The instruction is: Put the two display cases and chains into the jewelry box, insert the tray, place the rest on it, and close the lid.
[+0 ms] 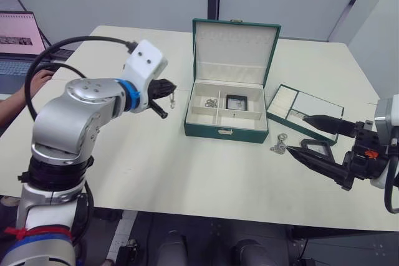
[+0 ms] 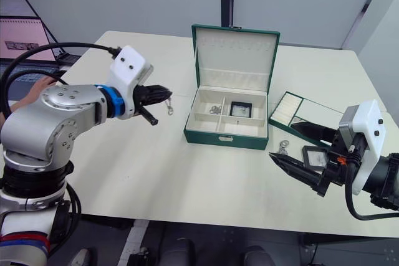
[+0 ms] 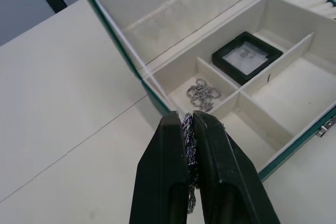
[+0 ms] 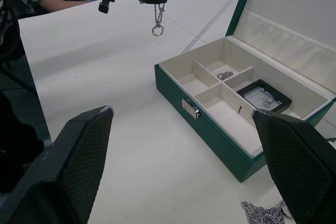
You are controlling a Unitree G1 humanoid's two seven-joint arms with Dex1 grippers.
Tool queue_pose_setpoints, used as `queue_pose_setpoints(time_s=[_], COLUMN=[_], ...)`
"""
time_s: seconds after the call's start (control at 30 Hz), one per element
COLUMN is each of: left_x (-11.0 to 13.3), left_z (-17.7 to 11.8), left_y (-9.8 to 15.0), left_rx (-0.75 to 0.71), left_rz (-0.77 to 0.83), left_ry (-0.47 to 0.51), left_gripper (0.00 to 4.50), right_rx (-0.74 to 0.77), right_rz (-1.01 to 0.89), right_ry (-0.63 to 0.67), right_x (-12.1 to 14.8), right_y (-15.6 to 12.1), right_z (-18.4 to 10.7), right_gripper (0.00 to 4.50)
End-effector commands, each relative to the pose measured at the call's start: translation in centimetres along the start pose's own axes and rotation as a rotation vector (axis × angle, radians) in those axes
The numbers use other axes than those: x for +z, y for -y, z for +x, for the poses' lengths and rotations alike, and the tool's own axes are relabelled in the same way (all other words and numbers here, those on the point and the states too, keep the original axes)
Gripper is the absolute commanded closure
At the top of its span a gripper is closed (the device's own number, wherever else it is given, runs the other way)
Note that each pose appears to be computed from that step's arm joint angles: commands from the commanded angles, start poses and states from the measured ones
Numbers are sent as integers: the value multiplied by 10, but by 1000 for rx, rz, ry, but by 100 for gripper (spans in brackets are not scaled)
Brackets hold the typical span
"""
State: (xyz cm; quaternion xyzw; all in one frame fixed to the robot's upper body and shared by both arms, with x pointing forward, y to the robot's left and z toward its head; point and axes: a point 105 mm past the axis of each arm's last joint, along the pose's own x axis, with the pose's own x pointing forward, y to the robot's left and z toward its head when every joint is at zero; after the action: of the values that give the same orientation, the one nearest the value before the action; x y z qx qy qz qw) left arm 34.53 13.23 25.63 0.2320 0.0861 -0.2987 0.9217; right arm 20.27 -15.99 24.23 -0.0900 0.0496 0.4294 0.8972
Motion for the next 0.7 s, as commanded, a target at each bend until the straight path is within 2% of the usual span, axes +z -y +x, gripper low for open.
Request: queue_pose_setpoints(time_s=[0.03,0.2,0.4,0.7], left_x=[15,20,8,-11], left_z=[6,25,50,70], left_y=[5,17,32,32], left_rx=[-21,-57,-72,2], left_rz=[21,26,24,34], left_ry=[38,56,41,-11], left_gripper=[449,449,449,449], right_rx=[-17,-41,-62,-78], right_rz=[-31,-17,-9,-16], right_ry=[19,20,14,6], right_x=[5,1,-4,-4], right_y=[-2,0,1,2], right_z=[-3,-4,-5,-7], right_gripper=[0,0,0,0])
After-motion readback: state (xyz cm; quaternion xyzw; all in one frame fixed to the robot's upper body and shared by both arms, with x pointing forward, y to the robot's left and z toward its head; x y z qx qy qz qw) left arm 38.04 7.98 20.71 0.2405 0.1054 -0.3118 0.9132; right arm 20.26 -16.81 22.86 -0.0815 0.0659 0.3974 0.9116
